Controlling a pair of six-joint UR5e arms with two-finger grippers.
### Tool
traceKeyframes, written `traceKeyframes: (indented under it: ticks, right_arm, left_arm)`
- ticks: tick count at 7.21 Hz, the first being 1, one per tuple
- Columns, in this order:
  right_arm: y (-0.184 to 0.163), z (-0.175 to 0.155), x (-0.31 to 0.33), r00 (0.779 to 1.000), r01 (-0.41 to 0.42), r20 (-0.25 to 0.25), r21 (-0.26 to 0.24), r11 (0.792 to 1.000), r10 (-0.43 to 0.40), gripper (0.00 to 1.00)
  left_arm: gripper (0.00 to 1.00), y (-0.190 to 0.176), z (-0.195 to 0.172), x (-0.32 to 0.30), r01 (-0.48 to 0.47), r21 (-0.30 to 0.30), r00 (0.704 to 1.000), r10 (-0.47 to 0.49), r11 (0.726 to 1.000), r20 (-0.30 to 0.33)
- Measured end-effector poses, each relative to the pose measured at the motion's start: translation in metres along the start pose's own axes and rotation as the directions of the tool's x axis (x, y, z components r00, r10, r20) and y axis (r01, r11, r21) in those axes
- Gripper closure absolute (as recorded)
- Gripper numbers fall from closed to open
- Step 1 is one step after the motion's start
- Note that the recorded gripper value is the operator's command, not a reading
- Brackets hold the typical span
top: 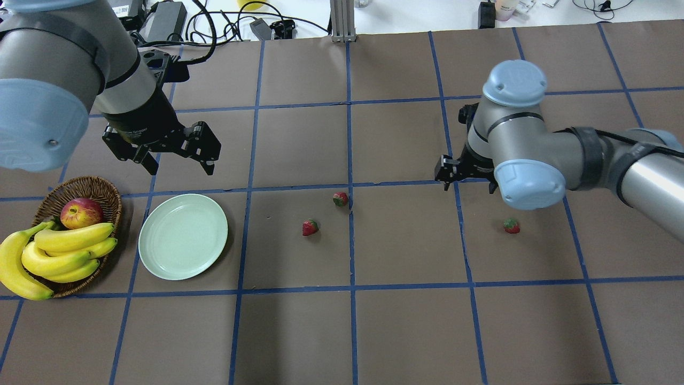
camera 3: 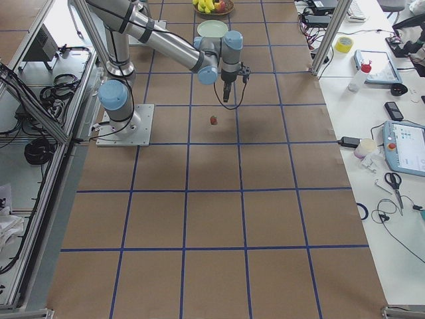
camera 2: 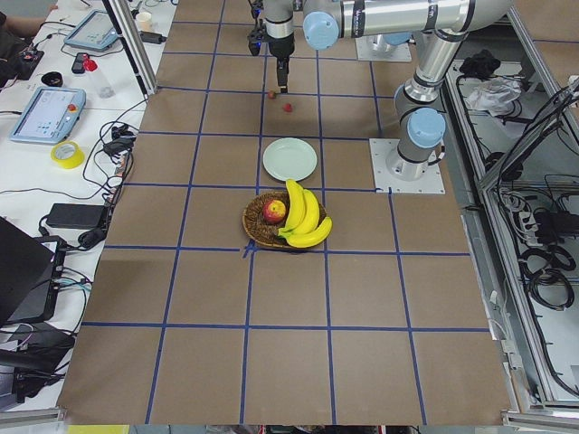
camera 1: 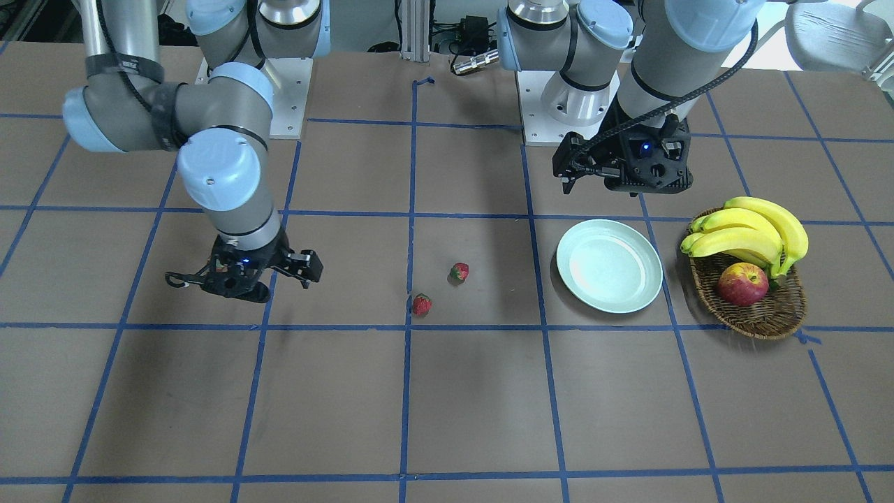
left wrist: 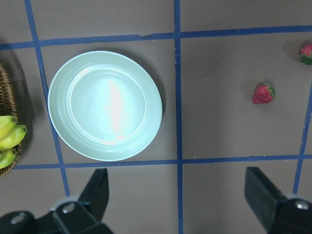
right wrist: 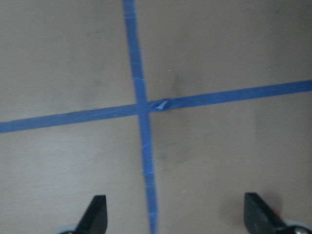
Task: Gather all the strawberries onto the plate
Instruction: 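Move the right gripper to the last strawberry and grasp it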
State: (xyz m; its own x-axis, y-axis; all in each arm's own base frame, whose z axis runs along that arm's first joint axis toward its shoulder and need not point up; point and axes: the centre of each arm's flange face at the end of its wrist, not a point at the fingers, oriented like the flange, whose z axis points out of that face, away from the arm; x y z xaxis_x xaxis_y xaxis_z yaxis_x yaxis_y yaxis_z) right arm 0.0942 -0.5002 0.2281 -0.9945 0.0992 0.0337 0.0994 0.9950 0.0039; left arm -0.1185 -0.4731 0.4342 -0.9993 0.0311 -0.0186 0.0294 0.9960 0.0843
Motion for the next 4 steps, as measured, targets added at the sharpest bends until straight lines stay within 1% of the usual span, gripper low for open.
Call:
traceKeyframes:
  ticks: [1,2,3,4]
  right_arm:
    - [0.006,0.016,0.042,0.999,0.042,-0.008,0.014,0.999,-0.042,0.00]
    - [0.016,0.031,0.067,0.998,0.065,-0.008,0.006,0.998,-0.065,0.00]
    - [0.026,0.041,0.077,0.997,0.076,-0.003,-0.001,0.997,-0.076,0.00]
    - [0.032,0.048,0.080,0.995,0.099,0.003,-0.008,0.995,-0.098,0.04]
  left_arm:
    - [0.00,0.000,0.000,0.000,0.001,0.000,1.000,-0.001,1.000,0.000]
    - [0.00,0.000,0.000,0.000,0.001,-0.001,1.000,-0.001,1.000,0.000]
    - [0.00,0.000,0.000,0.000,0.001,0.000,1.000,-0.001,1.000,0.000]
    - [0.00,0.000,0.000,0.000,0.001,0.000,1.000,-0.001,1.000,0.000]
